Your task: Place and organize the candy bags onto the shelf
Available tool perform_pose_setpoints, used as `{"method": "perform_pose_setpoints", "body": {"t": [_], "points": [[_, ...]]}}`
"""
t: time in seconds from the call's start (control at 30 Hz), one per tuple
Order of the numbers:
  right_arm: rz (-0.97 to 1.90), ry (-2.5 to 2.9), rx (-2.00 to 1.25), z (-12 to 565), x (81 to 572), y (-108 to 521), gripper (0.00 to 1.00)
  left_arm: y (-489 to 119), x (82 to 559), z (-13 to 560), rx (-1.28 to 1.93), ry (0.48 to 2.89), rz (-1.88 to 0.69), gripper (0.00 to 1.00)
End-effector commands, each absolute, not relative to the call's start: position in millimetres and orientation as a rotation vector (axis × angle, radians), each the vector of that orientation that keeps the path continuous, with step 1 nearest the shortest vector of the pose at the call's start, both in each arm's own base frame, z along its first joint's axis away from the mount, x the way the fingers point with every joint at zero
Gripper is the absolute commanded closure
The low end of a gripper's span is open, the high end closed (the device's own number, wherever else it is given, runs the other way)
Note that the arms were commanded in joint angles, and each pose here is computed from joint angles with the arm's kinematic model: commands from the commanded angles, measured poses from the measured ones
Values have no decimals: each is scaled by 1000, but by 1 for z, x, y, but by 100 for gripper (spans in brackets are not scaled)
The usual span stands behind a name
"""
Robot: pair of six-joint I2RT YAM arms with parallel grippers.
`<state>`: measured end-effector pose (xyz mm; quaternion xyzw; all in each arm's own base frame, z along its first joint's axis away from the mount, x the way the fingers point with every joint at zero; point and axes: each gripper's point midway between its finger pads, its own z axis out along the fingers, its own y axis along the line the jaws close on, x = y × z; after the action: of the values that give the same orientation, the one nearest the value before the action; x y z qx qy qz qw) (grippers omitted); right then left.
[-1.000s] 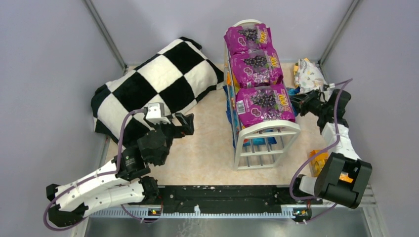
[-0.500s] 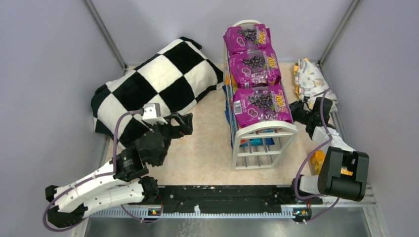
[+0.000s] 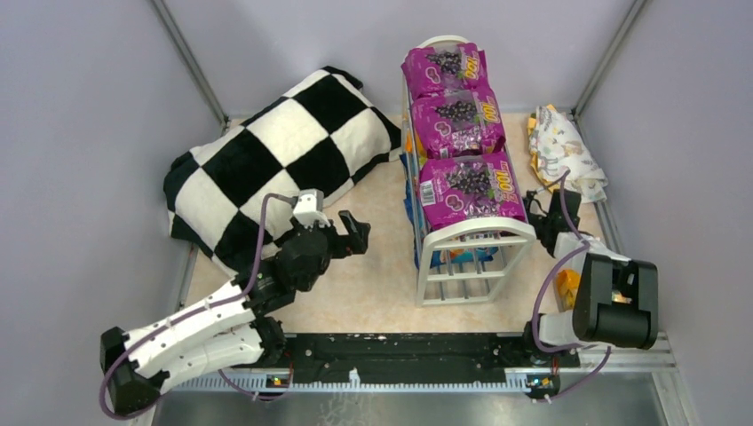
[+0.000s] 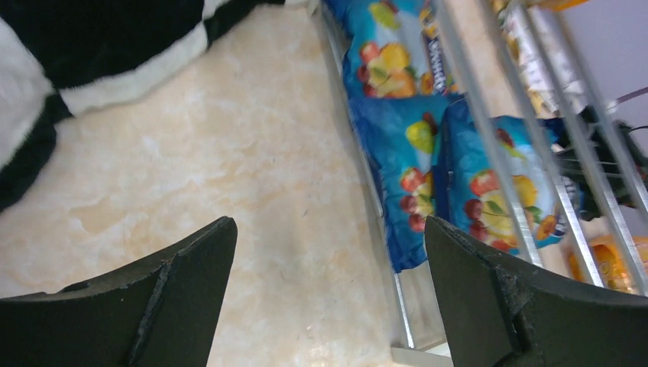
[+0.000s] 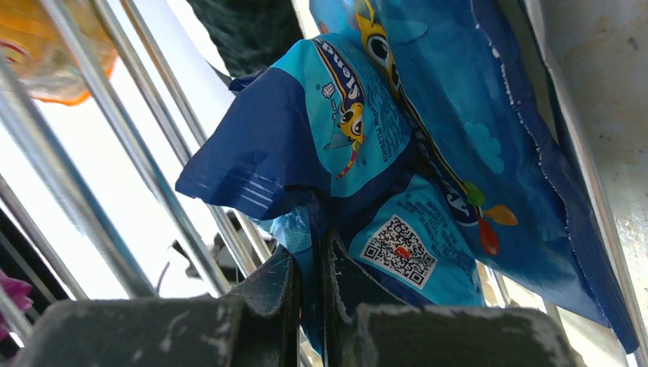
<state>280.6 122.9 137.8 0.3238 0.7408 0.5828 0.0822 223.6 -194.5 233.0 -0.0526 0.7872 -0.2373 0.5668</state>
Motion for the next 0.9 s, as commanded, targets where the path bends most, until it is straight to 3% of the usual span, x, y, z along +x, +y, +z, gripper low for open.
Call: {"method": "perform_pose_setpoints", "body": {"t": [0.0,0.4,0.63,0.87], "points": [[1821,2313,797,135,256,143,100,-224,227,202,-153,1972,-847,2],[1740,2417,699,107,234,147,100,-299,208,179,61,2108,-1633,4],[1642,2472,662,94,220,146,97,-324,199,156,93,2181,-1868,15],[1614,2507,640,89,205,149,95,-348,198,143,137,2228,-1880,16]]}}
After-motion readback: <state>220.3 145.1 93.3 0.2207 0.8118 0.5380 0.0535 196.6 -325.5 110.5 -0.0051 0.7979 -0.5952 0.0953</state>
